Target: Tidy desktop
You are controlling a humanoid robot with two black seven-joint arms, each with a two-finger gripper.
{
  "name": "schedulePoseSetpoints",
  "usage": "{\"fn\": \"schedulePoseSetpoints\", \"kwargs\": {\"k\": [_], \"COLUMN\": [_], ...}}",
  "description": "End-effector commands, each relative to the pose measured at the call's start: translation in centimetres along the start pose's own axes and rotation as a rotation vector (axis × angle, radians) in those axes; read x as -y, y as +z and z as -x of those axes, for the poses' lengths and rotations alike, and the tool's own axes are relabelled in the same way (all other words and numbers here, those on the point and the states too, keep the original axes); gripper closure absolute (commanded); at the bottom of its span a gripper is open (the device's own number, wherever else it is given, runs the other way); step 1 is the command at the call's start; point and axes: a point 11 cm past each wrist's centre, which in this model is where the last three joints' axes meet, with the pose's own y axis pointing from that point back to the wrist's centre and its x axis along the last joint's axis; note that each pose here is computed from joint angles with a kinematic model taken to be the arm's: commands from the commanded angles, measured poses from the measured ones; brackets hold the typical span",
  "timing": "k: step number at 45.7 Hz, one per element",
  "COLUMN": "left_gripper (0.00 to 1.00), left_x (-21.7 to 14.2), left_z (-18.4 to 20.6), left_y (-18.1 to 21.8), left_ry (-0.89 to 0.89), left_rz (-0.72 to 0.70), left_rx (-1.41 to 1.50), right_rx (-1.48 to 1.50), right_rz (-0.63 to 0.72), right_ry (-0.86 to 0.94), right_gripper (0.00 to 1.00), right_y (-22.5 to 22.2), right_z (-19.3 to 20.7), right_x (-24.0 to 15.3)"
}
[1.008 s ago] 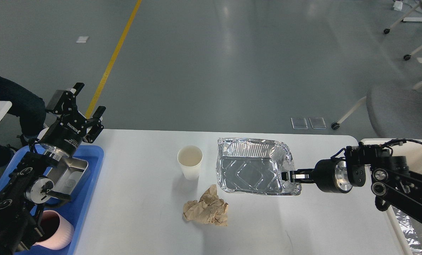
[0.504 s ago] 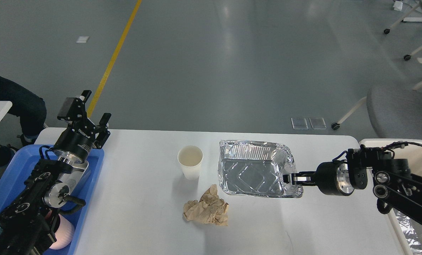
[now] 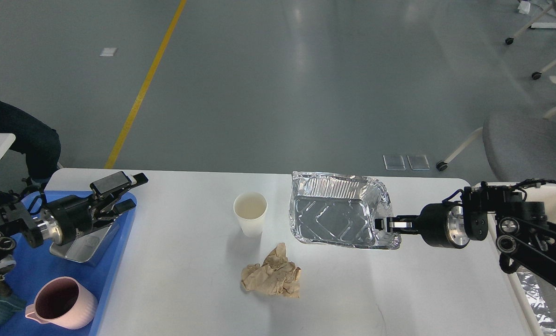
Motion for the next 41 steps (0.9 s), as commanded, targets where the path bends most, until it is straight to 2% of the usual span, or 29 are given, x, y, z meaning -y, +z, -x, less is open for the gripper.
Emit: {"fn": "schedulePoseSetpoints", "kwargs": {"k": [1,13,24,34,41], "left_gripper": [0.00,0.00,0.00,0.00,0.00], "left_x": [-4.1,-13.2,-19.3,-21.3,-21.7], "left_z": [0.2,-2.8,-5.5,-6.7,-7.4], "left_y": [1.1,5.2,7.7,10.2,10.3], "left_ry": [-0.084,-0.120,-0.131,-0.146,-0.132], "left_rz": [-0.069,-0.207,-0.331,-0.332,-0.344], "left_rx": [0.114,0.285,0.320,0.330,0.328], "right_rx": [0.001,0.003,0.003,0.005,0.006], "right_rz": [-0.004,-0.008,-0.009,-0.006,-0.012], "right_ry": [0.025,0.041,0.045,0.045,0.052], "right_gripper": [1.00,1.00,1.00,1.00,1.00], "right_y": [-0.1,-0.2,-0.3,-0.1,-0.3], "right_z": [-0.9,-1.3,-1.4,-1.4,-1.6], "right_x": [-0.3,-0.5,-0.6,-0.6,-0.6]}}
